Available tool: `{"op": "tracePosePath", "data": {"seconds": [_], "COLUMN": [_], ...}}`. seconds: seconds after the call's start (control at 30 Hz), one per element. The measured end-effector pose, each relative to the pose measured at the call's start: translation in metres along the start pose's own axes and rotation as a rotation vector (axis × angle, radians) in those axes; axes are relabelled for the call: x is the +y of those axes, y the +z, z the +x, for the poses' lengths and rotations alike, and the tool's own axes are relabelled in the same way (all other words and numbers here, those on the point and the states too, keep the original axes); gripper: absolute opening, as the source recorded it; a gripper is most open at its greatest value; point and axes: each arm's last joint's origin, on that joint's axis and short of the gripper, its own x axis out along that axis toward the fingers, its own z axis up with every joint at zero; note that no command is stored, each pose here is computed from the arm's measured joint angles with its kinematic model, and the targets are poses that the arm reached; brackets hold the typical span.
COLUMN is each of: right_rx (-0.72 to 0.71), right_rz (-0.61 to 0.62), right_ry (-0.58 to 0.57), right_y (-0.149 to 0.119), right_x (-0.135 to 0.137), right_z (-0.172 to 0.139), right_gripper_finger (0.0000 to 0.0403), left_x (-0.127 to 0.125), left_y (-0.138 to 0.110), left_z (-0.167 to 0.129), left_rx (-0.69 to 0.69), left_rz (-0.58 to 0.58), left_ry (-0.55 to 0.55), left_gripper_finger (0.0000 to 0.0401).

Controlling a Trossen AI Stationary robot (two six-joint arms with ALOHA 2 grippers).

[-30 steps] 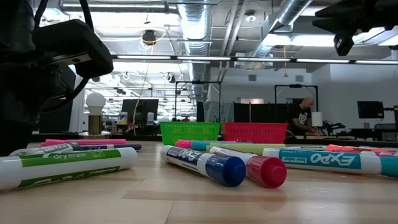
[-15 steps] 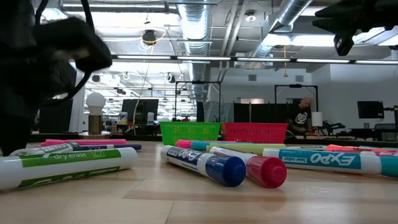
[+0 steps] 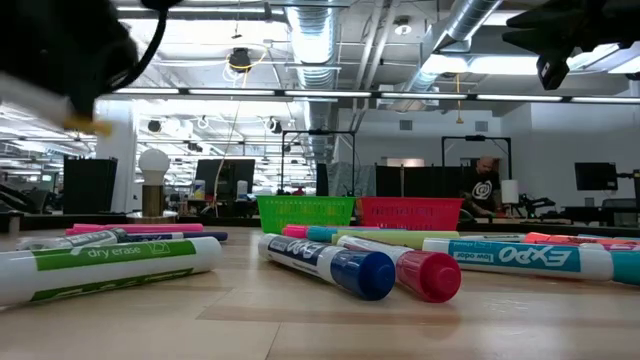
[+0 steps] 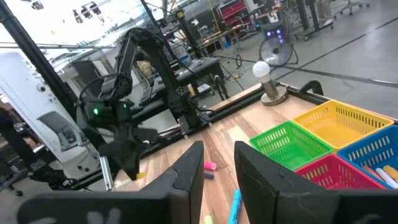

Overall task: Pick & Place Markers
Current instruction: Put the small yellow highlighter pen into the blue bin

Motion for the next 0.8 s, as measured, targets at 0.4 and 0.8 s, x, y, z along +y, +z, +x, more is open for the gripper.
{"op": "tracePosePath", "data": {"seconds": [0.4, 0.8], "right_rx": [0.003, 0.125], "right_rz": [0.130, 0.247], "right_ry": [0.000, 0.138], "right_y": [0.000, -0.001], "right_x": [0.000, 0.004], "right_z": [0.000, 0.029], "right_gripper_finger": [0.0079, 0.0079], "left_x": [-0.025, -0.070], "left_y": [0.030, 0.094], "left_z": [-0.039, -0.047], "left_rx": [-0.326, -0.456], "left_rz": [0.082, 0.228], "left_ry": [-0.290, -0.477], "left_gripper_finger": [0.0054, 0.0055]}}
